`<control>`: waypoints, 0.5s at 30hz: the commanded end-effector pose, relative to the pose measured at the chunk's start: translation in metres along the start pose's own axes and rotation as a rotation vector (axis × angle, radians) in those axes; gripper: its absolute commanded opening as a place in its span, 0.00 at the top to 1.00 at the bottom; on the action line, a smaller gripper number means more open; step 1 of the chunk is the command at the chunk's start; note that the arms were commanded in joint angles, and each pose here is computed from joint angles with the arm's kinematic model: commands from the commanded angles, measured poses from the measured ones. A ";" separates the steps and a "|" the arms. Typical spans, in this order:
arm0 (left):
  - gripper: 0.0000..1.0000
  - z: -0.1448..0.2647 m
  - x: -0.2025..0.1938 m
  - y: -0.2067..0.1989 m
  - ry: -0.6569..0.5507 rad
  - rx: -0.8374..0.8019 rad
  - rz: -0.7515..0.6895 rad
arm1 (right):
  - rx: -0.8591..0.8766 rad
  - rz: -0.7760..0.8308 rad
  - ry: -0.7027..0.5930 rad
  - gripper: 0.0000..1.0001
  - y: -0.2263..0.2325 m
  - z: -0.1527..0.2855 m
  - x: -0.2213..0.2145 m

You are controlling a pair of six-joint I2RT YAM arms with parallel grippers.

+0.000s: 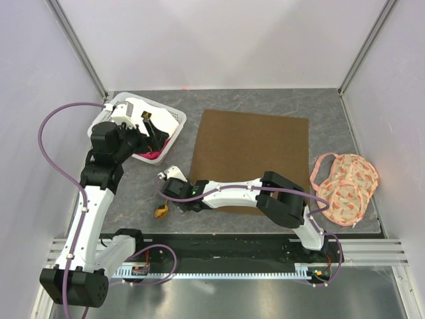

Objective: Fold the napkin, place the utensils inside, and roll it up
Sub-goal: Fold the napkin

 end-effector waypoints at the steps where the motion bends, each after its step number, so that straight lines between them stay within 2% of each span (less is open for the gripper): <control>1: 0.01 -0.003 0.005 -0.003 -0.027 -0.022 0.011 | 0.003 -0.004 -0.051 0.47 0.008 0.002 0.018; 8: 0.01 -0.003 0.005 -0.004 -0.023 -0.028 0.018 | 0.024 0.007 -0.022 0.55 0.013 -0.005 0.011; 15: 0.01 -0.005 0.003 -0.005 -0.017 -0.038 0.024 | 0.030 -0.013 0.029 0.58 0.010 -0.009 -0.006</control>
Point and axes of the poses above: each gripper's point midway between its finger pads, its own z axis back along the fingers, its own y axis along the line the jaws close on, x = y × z, the point moved 4 cm from there along z, back along the fingers, and after that the axes turned 7 degrees about -z, right-handed, at the moved point
